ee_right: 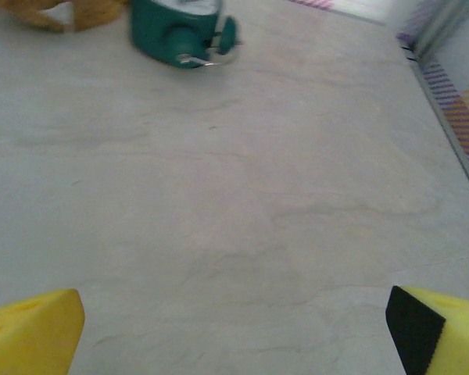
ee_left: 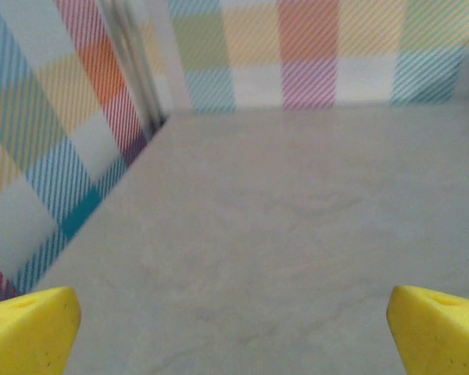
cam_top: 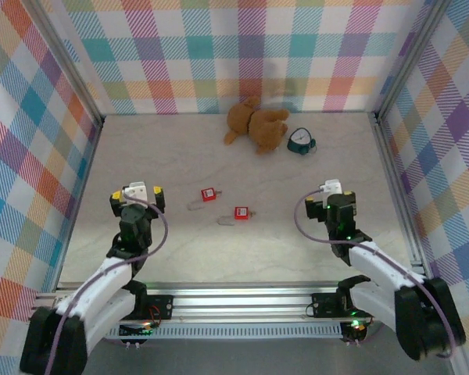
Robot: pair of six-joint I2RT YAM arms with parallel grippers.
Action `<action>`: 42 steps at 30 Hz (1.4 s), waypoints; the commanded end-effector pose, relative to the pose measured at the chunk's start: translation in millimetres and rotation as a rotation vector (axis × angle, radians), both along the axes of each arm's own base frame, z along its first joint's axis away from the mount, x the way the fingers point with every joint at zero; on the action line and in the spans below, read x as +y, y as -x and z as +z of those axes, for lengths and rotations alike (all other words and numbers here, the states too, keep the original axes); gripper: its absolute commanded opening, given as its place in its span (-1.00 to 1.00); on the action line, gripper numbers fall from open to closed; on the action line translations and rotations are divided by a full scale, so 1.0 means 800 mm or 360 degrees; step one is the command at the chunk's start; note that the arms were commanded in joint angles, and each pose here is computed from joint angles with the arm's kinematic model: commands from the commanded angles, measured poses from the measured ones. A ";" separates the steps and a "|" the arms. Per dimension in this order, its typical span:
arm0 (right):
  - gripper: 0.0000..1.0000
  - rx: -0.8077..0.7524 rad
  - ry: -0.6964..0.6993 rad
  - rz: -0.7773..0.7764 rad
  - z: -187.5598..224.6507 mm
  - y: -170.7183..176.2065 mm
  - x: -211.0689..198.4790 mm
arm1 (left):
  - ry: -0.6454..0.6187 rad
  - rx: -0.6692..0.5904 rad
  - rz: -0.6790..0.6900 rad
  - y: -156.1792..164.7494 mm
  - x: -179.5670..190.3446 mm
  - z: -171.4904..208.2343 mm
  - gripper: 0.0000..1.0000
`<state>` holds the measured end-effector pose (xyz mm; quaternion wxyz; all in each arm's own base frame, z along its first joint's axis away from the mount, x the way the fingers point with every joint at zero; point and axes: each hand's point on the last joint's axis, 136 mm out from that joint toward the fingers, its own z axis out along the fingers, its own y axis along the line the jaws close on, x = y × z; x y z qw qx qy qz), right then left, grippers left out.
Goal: Unlock with the key
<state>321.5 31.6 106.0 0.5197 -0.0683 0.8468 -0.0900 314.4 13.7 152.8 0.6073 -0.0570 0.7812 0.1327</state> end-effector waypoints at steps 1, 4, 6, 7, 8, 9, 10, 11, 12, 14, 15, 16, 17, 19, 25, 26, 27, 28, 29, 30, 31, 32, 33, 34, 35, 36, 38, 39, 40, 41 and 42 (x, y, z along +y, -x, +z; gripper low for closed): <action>0.98 -0.0391 -0.0160 0.0098 0.059 -0.050 0.014 | 0.0231 -0.0083 -0.0151 -0.028 -0.015 -0.026 0.99; 0.98 -0.0282 -0.0192 0.0085 0.023 -0.074 0.006 | 0.0264 -0.0152 -0.0147 -0.054 -0.013 -0.031 0.99; 0.98 -0.0291 -0.0307 0.0011 0.003 -0.078 -0.009 | 0.0314 -0.0053 -0.0148 -0.071 -0.011 -0.054 0.99; 0.98 -0.0288 -0.0375 -0.0008 -0.002 -0.078 -0.017 | 0.0329 -0.0018 -0.0177 -0.079 -0.013 -0.068 0.99; 0.98 -0.0274 -0.0423 -0.0038 -0.008 -0.079 -0.027 | 0.0313 -0.0036 -0.0203 -0.084 -0.016 -0.074 0.99; 0.98 -0.0266 -0.0455 -0.0044 -0.011 -0.081 -0.031 | 0.0317 -0.0029 -0.0216 -0.084 -0.017 -0.075 0.99; 0.98 -0.0259 -0.0465 -0.0035 -0.011 -0.083 -0.031 | 0.0331 0.0029 -0.0195 -0.083 -0.015 -0.078 0.99; 0.98 -0.0222 -0.0466 -0.0005 -0.014 -0.085 -0.026 | 0.0330 0.0060 -0.0171 -0.085 -0.013 -0.080 0.99; 0.98 -0.0216 -0.0461 0.0023 -0.013 -0.088 -0.023 | 0.0322 0.0045 -0.0163 -0.091 -0.012 -0.079 0.99; 0.98 -0.0153 -0.0470 0.0017 -0.017 -0.095 -0.023 | 0.0324 0.0141 -0.0217 -0.099 -0.021 -0.085 0.99; 0.98 -0.0127 -0.0477 0.0022 -0.020 -0.095 -0.022 | 0.0313 0.0178 -0.0277 -0.105 -0.029 -0.088 0.99; 0.98 -0.0138 -0.0480 0.0025 -0.019 -0.095 -0.023 | 0.0317 0.0215 -0.0315 -0.107 -0.035 -0.090 0.99; 0.98 -0.0130 -0.0483 0.0025 -0.019 -0.095 -0.023 | 0.0321 0.0209 -0.0316 -0.107 -0.034 -0.089 0.99; 0.98 -0.0130 -0.0483 0.0027 -0.019 -0.095 -0.023 | 0.0320 0.0212 -0.0317 -0.107 -0.035 -0.089 0.99; 0.98 -0.0134 -0.0480 0.0028 -0.019 -0.095 -0.023 | 0.0312 0.0204 -0.0326 -0.107 -0.035 -0.088 0.99; 0.98 -0.0134 -0.0478 0.0026 -0.019 -0.095 -0.023 | 0.0312 0.0205 -0.0327 -0.107 -0.035 -0.088 1.00; 0.98 -0.0134 -0.0479 0.0028 -0.019 -0.095 -0.023 | 0.0313 0.0205 -0.0327 -0.107 -0.035 -0.088 0.99; 0.98 -0.0135 -0.0479 0.0029 -0.018 -0.095 -0.022 | 0.0312 0.0204 -0.0327 -0.107 -0.035 -0.088 0.99; 0.98 -0.0134 -0.0477 0.0029 -0.019 -0.095 -0.023 | 0.0312 0.0204 -0.0327 -0.107 -0.035 -0.088 0.99; 0.98 -0.0133 -0.0480 0.0029 -0.019 -0.095 -0.022 | 0.0312 0.0205 -0.0327 -0.107 -0.035 -0.089 0.99; 0.98 -0.0134 -0.0479 0.0026 -0.019 -0.095 -0.023 | 0.0312 0.0204 -0.0327 -0.107 -0.035 -0.088 0.99; 0.98 -0.0133 -0.0479 0.0027 -0.019 -0.095 -0.023 | 0.0312 0.0205 -0.0326 -0.107 -0.035 -0.088 0.99; 0.98 -0.0133 -0.0479 0.0027 -0.019 -0.095 -0.023 | 0.0313 0.0204 -0.0327 -0.107 -0.035 -0.088 0.99; 0.98 -0.0132 -0.0478 0.0028 -0.019 -0.095 -0.023 | 0.0315 0.0206 -0.0329 -0.107 -0.036 -0.089 0.99; 0.98 -0.0135 -0.0478 0.0029 -0.018 -0.095 -0.023 | 0.0314 0.0206 -0.0326 -0.107 -0.035 -0.089 1.00; 0.98 -0.0134 -0.0479 0.0028 -0.018 -0.095 -0.023 | 0.0313 0.0206 -0.0327 -0.107 -0.035 -0.089 0.99; 0.98 -0.0135 -0.0479 0.0027 -0.018 -0.095 -0.023 | 0.0313 0.0204 -0.0326 -0.107 -0.035 -0.088 0.99; 0.98 -0.0134 -0.0479 0.0026 -0.018 -0.095 -0.023 | 0.0313 0.0204 -0.0327 -0.107 -0.035 -0.088 0.99; 0.98 -0.0135 -0.0481 0.0029 -0.018 -0.095 -0.022 | 0.0314 0.0205 -0.0327 -0.107 -0.035 -0.088 0.99; 0.98 -0.0134 -0.0481 0.0026 -0.018 -0.095 -0.023 | 0.0313 0.0203 -0.0327 -0.107 -0.035 -0.088 0.99; 0.98 -0.0133 -0.0479 0.0029 -0.018 -0.095 -0.023 | 0.0313 0.0205 -0.0327 -0.107 -0.035 -0.088 0.99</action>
